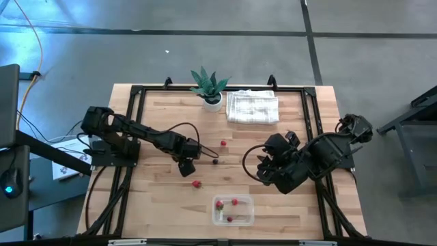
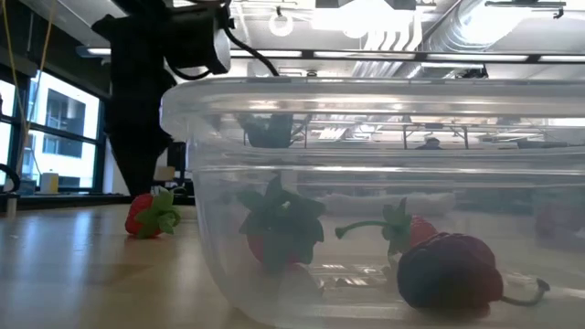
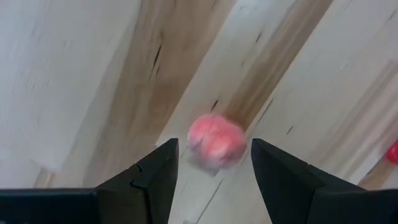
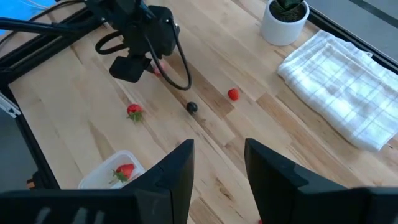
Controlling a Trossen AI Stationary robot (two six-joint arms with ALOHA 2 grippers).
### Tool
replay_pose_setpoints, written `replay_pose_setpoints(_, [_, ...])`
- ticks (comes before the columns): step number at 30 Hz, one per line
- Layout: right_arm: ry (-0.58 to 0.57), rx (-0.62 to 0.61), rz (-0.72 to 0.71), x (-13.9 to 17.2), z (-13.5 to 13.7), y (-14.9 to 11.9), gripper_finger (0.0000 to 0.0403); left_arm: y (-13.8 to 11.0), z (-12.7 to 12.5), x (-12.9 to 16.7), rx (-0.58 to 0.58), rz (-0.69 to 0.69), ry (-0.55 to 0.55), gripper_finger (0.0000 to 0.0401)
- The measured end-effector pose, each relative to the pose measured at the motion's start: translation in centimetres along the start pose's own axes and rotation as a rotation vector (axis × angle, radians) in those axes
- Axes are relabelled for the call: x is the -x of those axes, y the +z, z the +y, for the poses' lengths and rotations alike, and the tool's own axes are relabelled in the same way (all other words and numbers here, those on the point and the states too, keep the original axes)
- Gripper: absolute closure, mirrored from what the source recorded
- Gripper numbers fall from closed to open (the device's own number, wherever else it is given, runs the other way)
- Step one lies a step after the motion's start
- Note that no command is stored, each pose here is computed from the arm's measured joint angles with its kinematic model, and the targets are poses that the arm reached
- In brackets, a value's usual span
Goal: Pick and placing Produce into tupperware
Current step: Put the peach into the transparent bin
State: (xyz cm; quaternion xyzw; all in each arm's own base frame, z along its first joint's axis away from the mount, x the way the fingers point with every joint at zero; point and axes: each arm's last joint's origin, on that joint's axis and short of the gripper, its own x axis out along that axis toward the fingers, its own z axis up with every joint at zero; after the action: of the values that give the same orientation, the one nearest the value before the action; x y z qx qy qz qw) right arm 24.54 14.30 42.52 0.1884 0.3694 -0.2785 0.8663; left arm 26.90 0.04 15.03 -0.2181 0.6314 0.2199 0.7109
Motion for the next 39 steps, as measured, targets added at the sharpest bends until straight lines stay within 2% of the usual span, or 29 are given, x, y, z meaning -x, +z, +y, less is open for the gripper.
replay_pose_setpoints(6, [0.0, 0.001, 0.0, 0.0, 0.0, 0.0, 0.0269, 0.4, -0.4, -0.6, -0.017, -0.009, -0.035, 0.021])
replay_pose_setpoints(13, [0.0, 0.0, 0.0, 0.0, 0.0, 0.0, 0.0269, 0.3, -0.3, -0.8, -0.02, 0.013, -0.025, 0.0218])
replay_pose_setpoints(17, [0.0, 0.002, 0.0, 0.0, 0.0, 0.0, 0.0269, 0.3, -0.3, -0.8, -0.022, 0.011, -0.019, 0.0259])
replay_pose_setpoints(23, [0.0, 0.002, 0.001, 0.0, 0.0, 0.0, 0.0269, 0.3, -0.3, -0.7, -0.024, 0.005, -0.021, 0.0359])
replay_pose_setpoints(26, [0.0, 0.002, 0.001, 0.0, 0.0, 0.0, 0.0269, 0.4, -0.5, -0.3, -0.027, -0.008, -0.029, 0.0384])
replay_pose_setpoints(32, [0.0, 0.003, 0.001, 0.0, 0.0, 0.0, 0.0269, 1.5, -2.2, 2.8, -0.063, -0.087, -0.09, 0.0357])
replay_pose_setpoints(39, [0.002, 0.024, 0.008, 0.0, 0.0, 0.0, 0.0269, 1.9, -7.7, 8.7, -0.204, -0.286, -0.231, 0.0359])
